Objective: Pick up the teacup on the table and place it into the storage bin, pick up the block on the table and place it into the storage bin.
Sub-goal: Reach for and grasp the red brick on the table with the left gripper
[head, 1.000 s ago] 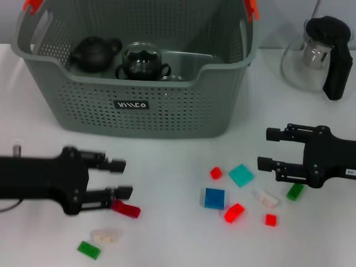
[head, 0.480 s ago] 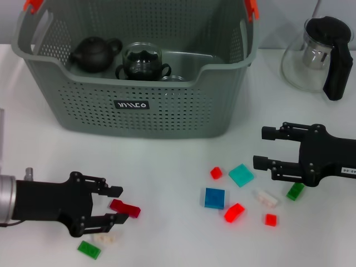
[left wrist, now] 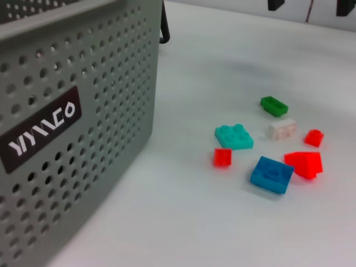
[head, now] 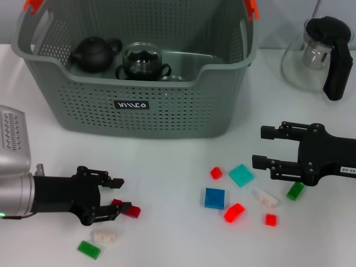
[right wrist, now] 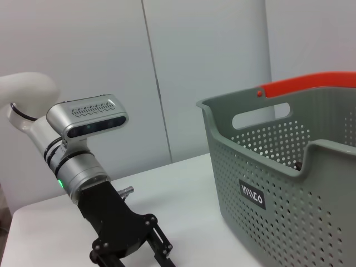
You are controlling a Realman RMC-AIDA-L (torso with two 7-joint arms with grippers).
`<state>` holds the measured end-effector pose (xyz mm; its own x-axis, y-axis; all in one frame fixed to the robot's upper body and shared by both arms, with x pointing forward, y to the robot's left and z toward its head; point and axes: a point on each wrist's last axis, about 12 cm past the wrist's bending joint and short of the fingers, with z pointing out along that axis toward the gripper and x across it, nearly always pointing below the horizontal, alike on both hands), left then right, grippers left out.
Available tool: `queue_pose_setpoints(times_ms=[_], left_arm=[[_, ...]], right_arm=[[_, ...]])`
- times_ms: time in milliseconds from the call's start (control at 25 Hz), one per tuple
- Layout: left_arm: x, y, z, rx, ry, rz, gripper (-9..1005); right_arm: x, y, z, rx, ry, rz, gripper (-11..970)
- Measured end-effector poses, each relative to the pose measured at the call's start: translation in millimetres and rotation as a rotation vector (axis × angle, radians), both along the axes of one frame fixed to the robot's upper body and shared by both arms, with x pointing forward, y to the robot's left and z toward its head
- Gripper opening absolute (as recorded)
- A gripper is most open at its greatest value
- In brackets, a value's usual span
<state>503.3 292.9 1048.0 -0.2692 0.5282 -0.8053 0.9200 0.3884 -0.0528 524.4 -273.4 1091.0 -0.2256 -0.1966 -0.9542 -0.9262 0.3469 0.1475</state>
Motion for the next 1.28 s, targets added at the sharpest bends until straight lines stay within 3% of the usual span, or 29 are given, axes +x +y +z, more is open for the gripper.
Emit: queue_pose_setpoints(times_ms=[360, 1280], left_arm=[[-3.8, 4.3, -5.0, 0.048, 0.017, -0.008, 475], [-8.2, 1.7, -8.2, 0.046, 0.033, -0.030, 452]], right_arm=[[-1.3, -0.6, -1.1, 0.001, 0.005, -0.003, 741], [-0.5, 0.4, -0.6, 0.001, 0.003, 0.000, 740]])
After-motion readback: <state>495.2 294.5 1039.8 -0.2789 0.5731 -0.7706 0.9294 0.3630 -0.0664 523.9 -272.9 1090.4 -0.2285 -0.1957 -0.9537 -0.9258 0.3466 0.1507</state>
